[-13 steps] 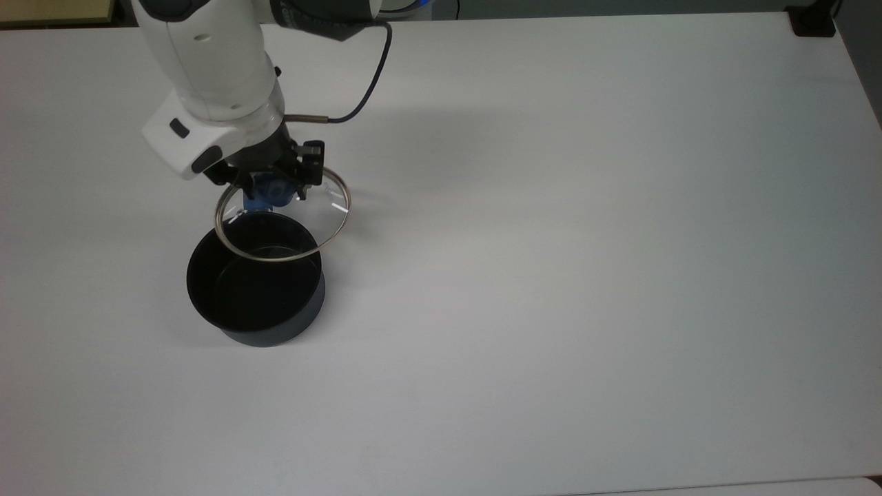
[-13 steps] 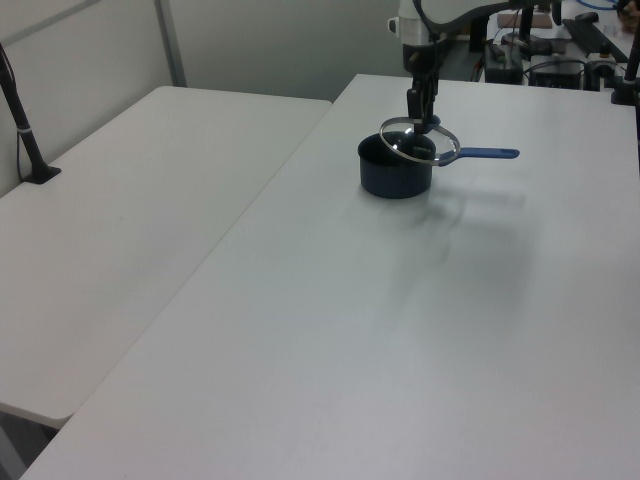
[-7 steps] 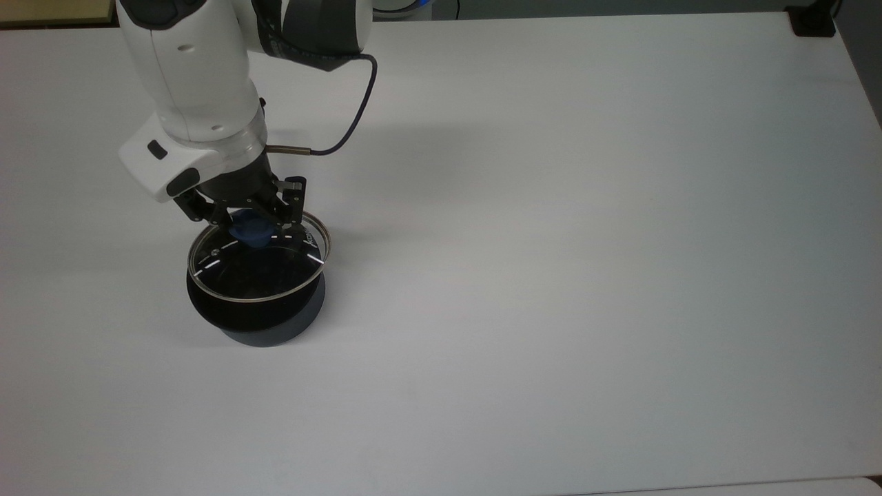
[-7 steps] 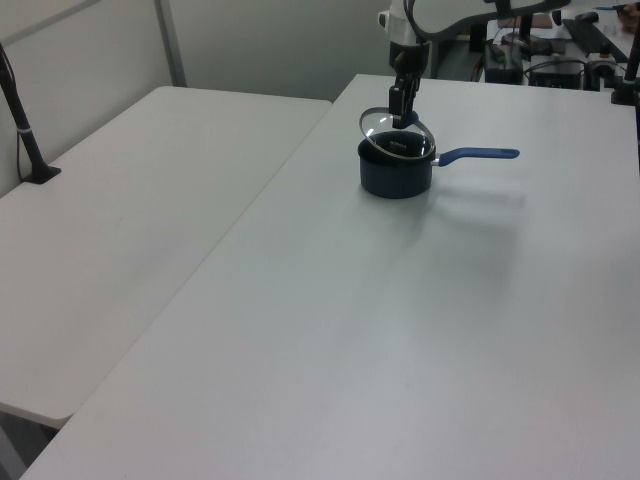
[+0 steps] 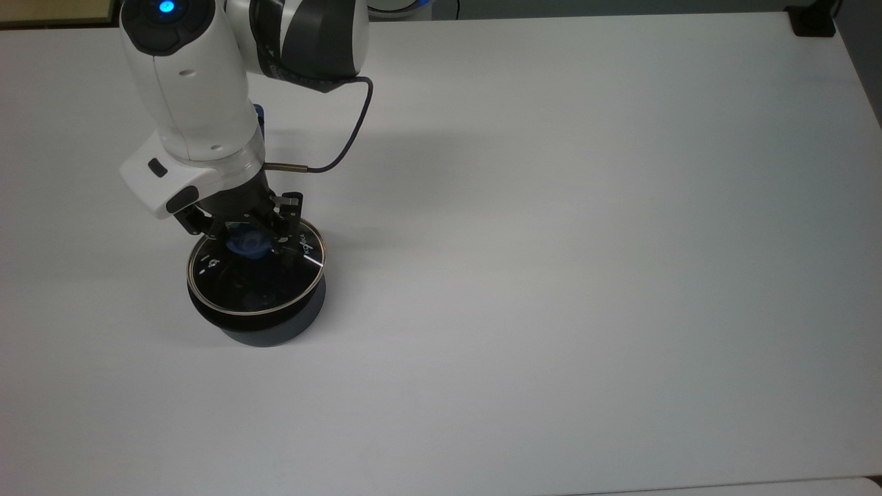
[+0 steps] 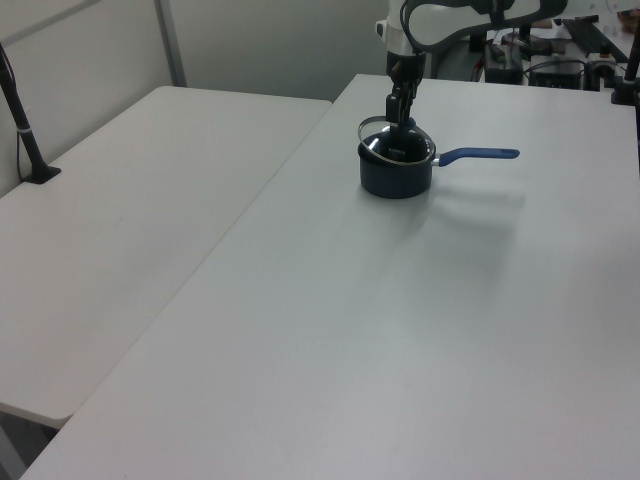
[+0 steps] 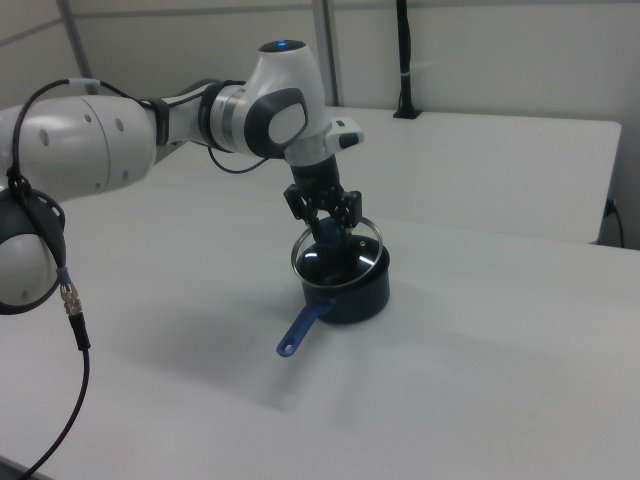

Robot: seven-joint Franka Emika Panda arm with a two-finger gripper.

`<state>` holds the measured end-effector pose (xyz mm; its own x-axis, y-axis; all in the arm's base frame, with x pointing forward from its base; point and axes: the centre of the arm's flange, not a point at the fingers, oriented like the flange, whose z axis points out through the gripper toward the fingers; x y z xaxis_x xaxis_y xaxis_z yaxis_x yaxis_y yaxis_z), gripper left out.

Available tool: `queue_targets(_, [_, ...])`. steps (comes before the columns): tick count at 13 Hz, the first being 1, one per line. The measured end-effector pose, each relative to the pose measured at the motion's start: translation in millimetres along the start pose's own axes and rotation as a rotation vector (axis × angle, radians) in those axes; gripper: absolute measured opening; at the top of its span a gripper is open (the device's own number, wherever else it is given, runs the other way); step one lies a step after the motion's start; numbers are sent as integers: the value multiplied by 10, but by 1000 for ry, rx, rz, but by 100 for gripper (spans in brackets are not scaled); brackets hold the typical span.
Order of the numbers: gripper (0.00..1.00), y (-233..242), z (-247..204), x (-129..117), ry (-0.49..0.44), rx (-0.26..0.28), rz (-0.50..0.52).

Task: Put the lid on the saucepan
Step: 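Lower the lid onto the saucepan rim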

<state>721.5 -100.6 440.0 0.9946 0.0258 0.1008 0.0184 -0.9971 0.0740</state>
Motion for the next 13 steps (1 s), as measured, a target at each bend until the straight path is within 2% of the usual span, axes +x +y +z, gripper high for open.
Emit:
queue_targets(8, [61, -27, 242, 18, -28, 0, -4])
queue_targets(13, [61, -40, 243, 29, -26, 0, -7])
